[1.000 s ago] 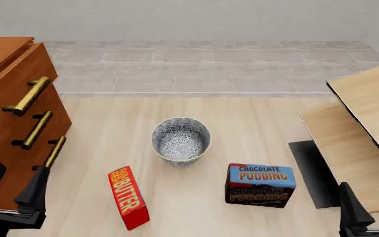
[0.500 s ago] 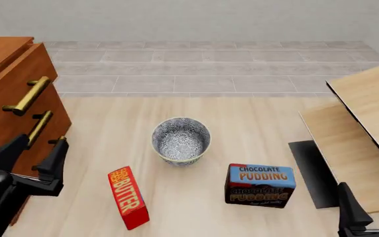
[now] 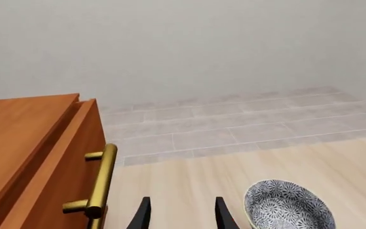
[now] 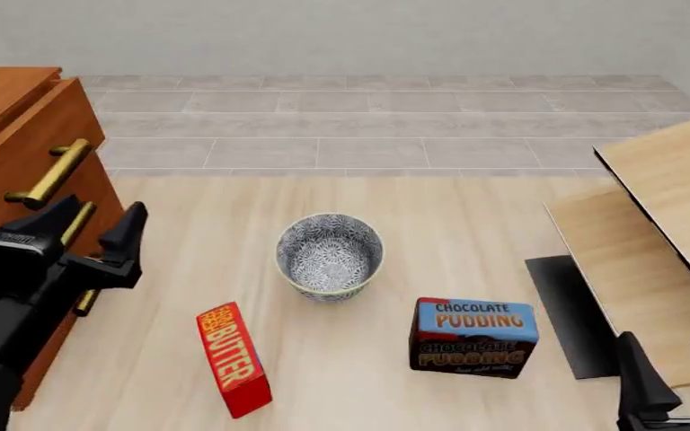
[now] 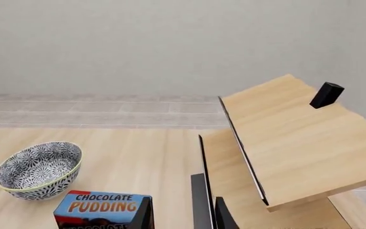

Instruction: Close the top drawer of the cabinet and put the bowl on top of it.

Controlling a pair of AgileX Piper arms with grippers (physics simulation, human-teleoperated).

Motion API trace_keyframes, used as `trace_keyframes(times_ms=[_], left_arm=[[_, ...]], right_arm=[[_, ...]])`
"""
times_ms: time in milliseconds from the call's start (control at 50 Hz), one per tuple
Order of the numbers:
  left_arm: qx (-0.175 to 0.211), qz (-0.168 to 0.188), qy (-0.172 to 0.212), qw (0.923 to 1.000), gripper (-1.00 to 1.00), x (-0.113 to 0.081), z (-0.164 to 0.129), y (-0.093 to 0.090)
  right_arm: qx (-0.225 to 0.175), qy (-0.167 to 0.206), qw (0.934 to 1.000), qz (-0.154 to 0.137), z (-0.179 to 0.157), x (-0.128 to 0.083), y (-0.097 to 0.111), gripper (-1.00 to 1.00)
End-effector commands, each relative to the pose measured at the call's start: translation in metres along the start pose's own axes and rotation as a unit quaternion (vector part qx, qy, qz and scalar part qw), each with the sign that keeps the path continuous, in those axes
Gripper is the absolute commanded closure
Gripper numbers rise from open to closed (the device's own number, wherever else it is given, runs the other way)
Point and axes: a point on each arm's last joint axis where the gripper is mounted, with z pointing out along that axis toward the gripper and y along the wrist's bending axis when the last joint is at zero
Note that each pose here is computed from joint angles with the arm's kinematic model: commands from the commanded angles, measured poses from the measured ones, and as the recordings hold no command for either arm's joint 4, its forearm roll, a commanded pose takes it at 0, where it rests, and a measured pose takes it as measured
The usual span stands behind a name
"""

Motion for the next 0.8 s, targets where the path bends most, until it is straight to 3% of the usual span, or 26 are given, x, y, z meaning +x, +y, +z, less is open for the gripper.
trace_keyframes(times_ms=[20, 420, 800], left_arm=[[-0.01, -0.008, 0.014, 0.9998, -1.0, 0.007, 0.028, 0.004], [-0.04, -0.023, 0.033, 0.9984, -1.0, 0.022, 0.063, 0.02], [-0.095, -0.015, 0.038, 0.9946, -1.0, 0.028, 0.064, 0.048]], right_arm=[[0.002, -0.001, 1.0, 0.002, 0.0, 0.0, 0.0, -1.0], [0.003, 0.0, 1.0, 0.004, 0.0, 0.0, 0.0, -1.0], [0.006, 0.0, 0.9999, 0.008, -0.001, 0.0, -0.001, -1.0]])
